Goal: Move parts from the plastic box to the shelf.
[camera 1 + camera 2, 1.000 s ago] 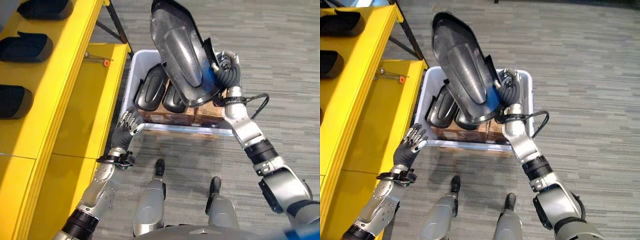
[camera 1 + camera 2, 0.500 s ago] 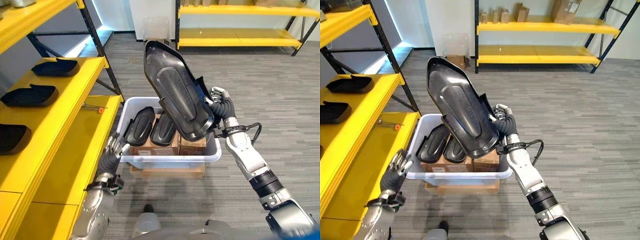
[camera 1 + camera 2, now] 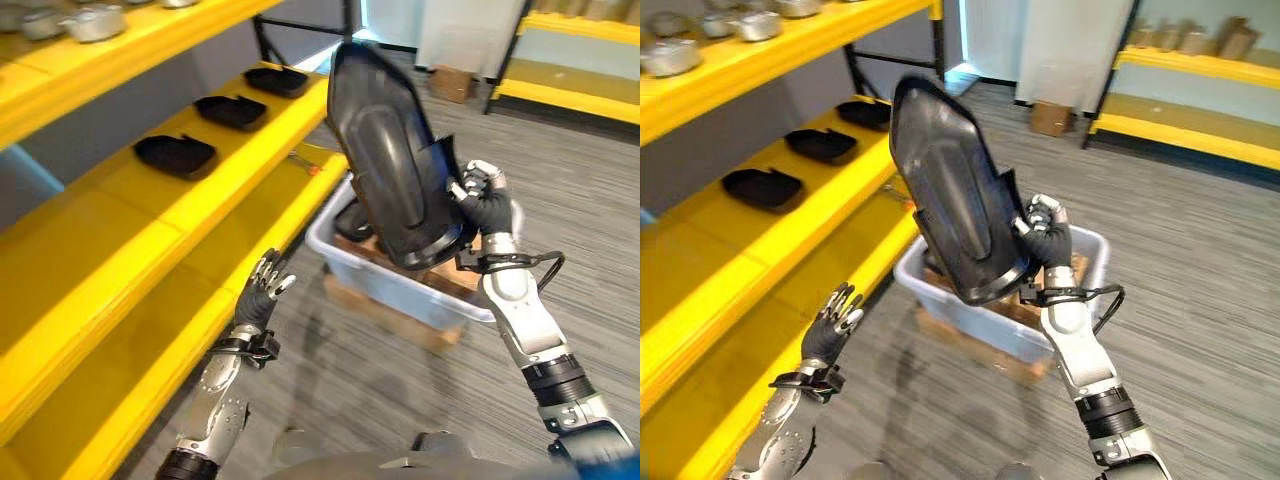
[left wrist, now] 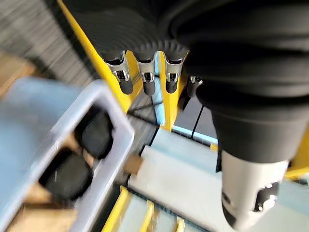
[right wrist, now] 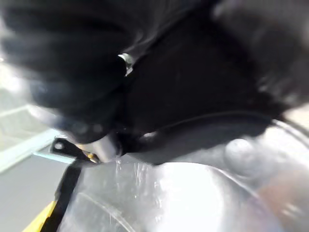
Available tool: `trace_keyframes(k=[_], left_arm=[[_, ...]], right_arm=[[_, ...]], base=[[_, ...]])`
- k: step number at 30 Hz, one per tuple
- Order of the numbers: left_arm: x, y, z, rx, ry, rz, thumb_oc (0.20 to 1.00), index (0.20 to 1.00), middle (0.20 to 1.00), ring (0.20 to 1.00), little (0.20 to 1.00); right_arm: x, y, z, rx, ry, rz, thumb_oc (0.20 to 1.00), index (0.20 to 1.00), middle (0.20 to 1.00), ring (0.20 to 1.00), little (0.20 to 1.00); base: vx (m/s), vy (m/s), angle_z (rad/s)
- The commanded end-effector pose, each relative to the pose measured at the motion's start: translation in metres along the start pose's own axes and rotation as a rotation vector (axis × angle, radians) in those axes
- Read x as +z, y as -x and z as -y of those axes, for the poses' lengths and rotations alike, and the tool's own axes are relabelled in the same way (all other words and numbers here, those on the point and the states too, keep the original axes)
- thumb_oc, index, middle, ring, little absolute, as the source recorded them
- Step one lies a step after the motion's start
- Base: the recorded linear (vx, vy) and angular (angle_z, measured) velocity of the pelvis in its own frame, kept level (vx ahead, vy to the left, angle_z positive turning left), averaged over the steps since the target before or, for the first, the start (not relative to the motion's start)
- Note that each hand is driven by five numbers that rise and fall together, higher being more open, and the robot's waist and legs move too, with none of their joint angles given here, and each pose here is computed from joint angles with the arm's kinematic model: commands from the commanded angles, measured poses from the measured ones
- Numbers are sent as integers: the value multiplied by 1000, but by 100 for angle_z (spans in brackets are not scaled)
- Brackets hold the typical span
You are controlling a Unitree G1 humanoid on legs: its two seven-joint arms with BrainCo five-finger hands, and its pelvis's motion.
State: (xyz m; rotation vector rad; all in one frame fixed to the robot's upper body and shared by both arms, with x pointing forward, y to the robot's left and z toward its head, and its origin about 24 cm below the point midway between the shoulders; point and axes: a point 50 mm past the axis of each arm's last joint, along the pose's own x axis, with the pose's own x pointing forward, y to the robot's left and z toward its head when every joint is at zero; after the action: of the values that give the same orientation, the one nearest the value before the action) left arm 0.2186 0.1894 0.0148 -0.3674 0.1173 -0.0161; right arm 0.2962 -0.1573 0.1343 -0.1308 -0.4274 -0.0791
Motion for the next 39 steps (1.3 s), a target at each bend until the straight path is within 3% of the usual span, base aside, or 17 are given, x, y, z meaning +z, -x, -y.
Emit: trace_keyframes(k=[1,20,27,39], left_arm=[[33,7,-8,-2,-82,150,1000,1000,1000,1000,1000],[60,17,-30,126,-179,262,1000,1000,1000,1000,1000],[66,4,-29,79,-297,266,1000,1000,1000,1000,1000],[52,-2,-18,53,-198,237,1000,1000,1000,1000,1000]], right_arm=[[24,-14,-3,-10,-47,139,200,200,200,200,200],[30,-17,-50,154,-122,131,200,200,200,200,200],[36,-17,-35,156,-90,168,200,200,200,200,200],[26,-3,-8,102,-67,141,200,200,200,200,200]], base=[[48,196,30],[34,162,22],[68,41,45],[131,-196,68]])
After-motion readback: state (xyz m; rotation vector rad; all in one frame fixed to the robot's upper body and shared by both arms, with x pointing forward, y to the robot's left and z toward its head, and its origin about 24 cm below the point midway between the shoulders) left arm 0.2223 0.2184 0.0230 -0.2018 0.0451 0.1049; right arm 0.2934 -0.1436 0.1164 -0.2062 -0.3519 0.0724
